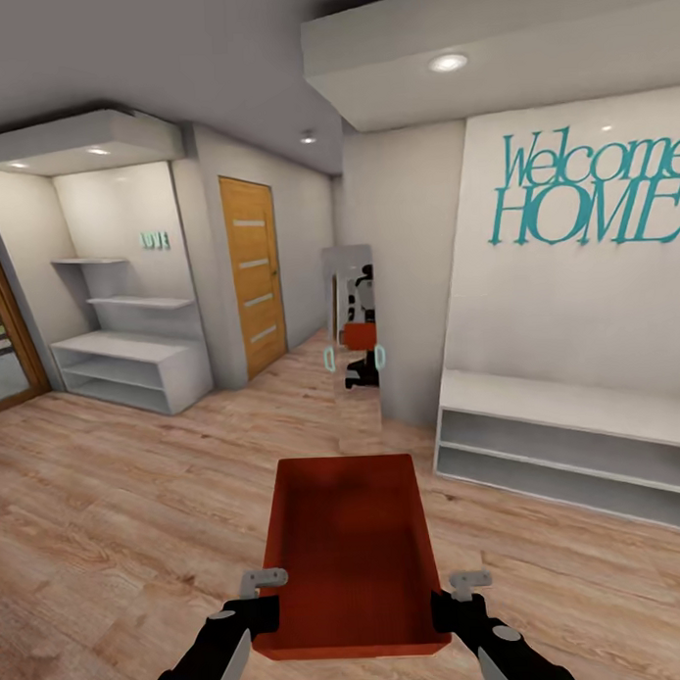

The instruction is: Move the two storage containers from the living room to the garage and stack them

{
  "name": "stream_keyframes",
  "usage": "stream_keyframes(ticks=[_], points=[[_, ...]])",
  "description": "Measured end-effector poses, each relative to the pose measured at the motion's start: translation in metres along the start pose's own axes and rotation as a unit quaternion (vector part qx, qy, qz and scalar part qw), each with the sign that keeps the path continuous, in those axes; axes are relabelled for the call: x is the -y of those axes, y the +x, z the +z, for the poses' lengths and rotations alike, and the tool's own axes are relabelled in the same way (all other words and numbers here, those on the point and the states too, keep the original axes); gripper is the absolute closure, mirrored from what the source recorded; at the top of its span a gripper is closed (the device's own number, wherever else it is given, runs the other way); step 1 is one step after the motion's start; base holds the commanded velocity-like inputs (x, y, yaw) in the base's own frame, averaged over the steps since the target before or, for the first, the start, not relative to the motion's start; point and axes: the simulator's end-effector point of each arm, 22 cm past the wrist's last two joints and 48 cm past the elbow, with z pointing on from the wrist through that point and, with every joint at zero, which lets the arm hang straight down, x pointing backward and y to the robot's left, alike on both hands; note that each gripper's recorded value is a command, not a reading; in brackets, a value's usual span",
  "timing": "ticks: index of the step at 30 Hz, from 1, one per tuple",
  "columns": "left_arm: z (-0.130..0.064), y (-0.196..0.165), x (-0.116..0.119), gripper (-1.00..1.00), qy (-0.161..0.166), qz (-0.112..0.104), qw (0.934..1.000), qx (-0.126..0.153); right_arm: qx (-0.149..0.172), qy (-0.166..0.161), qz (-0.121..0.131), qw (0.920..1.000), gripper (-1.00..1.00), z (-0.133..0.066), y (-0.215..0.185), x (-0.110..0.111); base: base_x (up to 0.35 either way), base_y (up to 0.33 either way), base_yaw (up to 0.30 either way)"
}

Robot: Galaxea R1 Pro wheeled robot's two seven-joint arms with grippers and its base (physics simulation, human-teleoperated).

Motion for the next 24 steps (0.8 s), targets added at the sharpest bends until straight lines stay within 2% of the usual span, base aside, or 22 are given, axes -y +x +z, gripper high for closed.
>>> stream_keyframes(ticks=[20, 24], points=[[0.0, 0.0001, -0.0004, 1.0, 0.0, 0.0, 1.0, 0.0, 0.0, 0.0, 0.0, 1.0, 1.0, 0.0001, 0.0001, -0.0004, 0.329, 0.0, 0.251], [0.0, 0.0, -0.0004, 1.0, 0.0, 0.0, 1.0, 0.0, 0.0, 0.0, 0.0, 1.0, 1.0, 0.0001, 0.0001, -0.0005, 0.329, 0.0, 0.111]])
